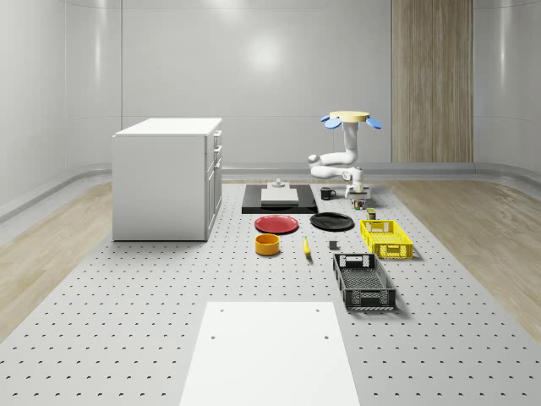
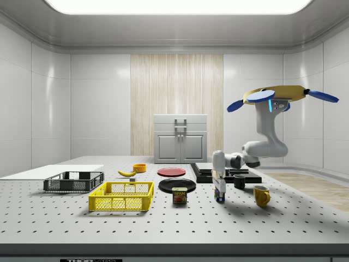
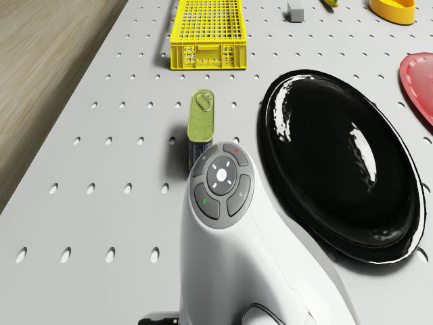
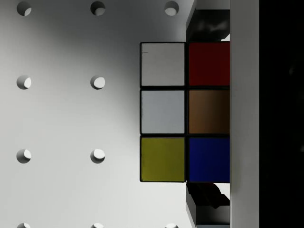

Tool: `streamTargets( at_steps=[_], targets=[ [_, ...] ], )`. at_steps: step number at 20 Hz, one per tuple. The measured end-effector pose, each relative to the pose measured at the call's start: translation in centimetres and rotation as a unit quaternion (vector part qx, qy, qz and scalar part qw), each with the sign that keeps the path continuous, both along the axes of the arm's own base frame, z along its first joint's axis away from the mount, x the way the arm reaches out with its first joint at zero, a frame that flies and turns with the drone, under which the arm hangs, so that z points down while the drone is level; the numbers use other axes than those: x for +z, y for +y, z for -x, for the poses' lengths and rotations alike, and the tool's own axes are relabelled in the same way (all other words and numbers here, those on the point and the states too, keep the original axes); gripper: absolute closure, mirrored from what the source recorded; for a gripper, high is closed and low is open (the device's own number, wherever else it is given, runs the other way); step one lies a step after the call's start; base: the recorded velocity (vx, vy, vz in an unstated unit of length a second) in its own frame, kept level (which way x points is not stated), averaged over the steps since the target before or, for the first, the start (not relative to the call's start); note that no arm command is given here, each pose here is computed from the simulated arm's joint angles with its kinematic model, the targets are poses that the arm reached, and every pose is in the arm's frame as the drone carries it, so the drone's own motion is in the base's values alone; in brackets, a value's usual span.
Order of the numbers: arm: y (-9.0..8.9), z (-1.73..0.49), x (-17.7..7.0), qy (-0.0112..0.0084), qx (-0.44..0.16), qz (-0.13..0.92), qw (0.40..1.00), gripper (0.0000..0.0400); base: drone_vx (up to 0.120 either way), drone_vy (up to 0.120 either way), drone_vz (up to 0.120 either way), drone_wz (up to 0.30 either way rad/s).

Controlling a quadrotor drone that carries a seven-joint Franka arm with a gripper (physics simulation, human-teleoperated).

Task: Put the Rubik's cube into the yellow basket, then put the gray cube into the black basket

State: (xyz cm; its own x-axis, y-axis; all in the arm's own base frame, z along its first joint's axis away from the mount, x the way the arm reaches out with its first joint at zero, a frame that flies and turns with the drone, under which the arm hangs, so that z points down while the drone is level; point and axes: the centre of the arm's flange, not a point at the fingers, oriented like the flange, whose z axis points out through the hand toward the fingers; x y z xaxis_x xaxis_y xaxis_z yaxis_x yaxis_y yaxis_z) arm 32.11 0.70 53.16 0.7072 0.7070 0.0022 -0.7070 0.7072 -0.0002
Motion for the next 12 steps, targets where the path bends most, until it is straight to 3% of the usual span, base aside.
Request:
streamTargets(
  at_steps=[5, 9, 12],
  targets=[
    [0.07, -0.36, 0.01, 0.0, 0.0, 0.0, 1.0, 0.0, 0.0, 0.0, 0.0, 0.0],
    [0.09, -0.47, 0.01, 0.0, 0.0, 0.0, 1.0, 0.0, 0.0, 0.0, 0.0, 0.0],
    [0.09, -0.5, 0.01, 0.0, 0.0, 0.0, 1.0, 0.0022, 0.0, 0.0, 0.0, 0.0]
  ],
)
